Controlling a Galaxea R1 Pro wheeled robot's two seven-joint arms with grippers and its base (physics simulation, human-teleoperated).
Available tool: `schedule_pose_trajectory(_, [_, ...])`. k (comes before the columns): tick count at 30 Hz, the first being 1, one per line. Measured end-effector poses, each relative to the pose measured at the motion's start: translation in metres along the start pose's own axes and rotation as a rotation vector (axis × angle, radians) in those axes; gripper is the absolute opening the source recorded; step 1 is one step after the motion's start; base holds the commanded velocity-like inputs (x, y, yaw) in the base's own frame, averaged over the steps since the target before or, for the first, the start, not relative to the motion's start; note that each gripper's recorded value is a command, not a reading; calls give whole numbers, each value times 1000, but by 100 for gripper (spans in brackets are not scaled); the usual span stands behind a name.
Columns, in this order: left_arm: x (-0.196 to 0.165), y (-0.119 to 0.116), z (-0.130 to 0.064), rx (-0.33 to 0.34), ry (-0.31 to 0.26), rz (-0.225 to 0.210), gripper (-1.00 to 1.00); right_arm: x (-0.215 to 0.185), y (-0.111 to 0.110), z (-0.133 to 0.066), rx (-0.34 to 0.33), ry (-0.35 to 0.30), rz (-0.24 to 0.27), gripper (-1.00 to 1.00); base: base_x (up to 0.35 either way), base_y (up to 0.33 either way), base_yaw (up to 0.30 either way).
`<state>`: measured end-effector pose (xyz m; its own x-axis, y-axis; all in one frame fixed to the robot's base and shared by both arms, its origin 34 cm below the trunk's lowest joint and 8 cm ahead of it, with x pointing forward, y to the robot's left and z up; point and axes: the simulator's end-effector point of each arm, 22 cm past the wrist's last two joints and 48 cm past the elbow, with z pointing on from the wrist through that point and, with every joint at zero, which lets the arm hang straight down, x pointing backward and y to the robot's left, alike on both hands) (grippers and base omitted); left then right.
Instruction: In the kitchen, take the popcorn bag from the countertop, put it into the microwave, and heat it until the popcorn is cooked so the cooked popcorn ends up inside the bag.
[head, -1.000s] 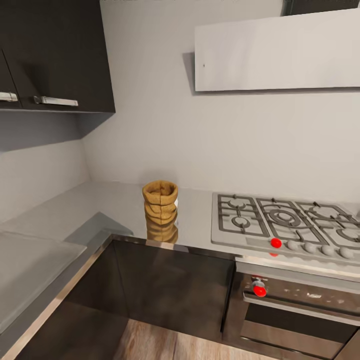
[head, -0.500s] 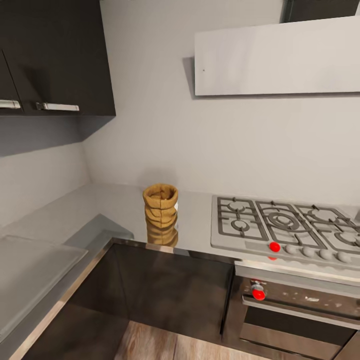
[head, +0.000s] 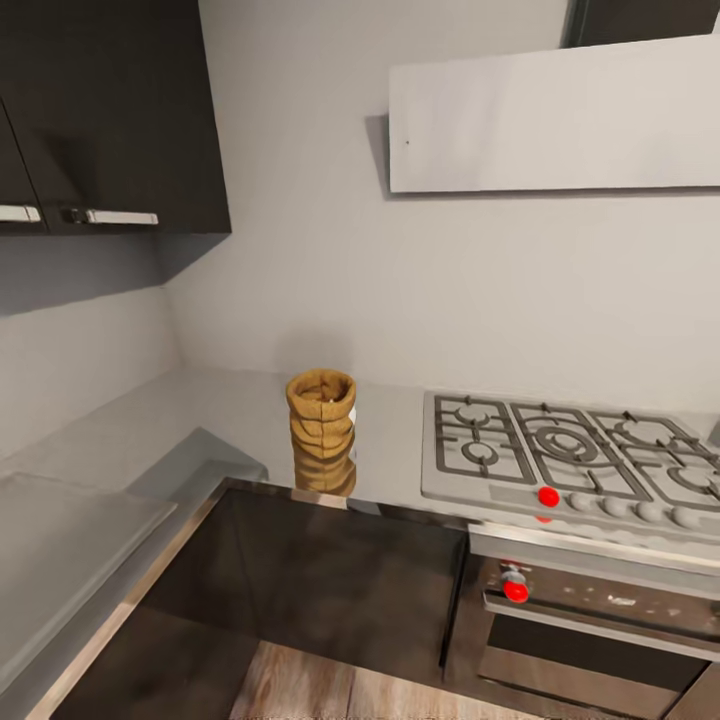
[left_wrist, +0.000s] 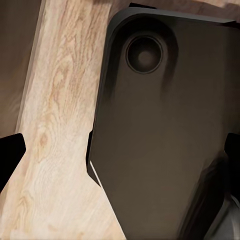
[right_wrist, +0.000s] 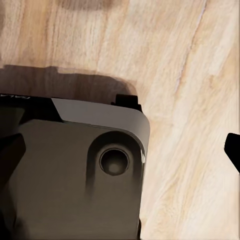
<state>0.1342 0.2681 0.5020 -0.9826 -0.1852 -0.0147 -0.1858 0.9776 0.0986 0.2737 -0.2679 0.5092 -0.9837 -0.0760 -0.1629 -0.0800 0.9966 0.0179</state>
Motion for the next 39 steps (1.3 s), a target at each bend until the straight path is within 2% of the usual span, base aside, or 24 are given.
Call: schedule_pose_trajectory(39, [23, 6, -1, -8, 62, 10, 100, 20, -8, 4, 14, 48, 1, 100, 0, 0, 0])
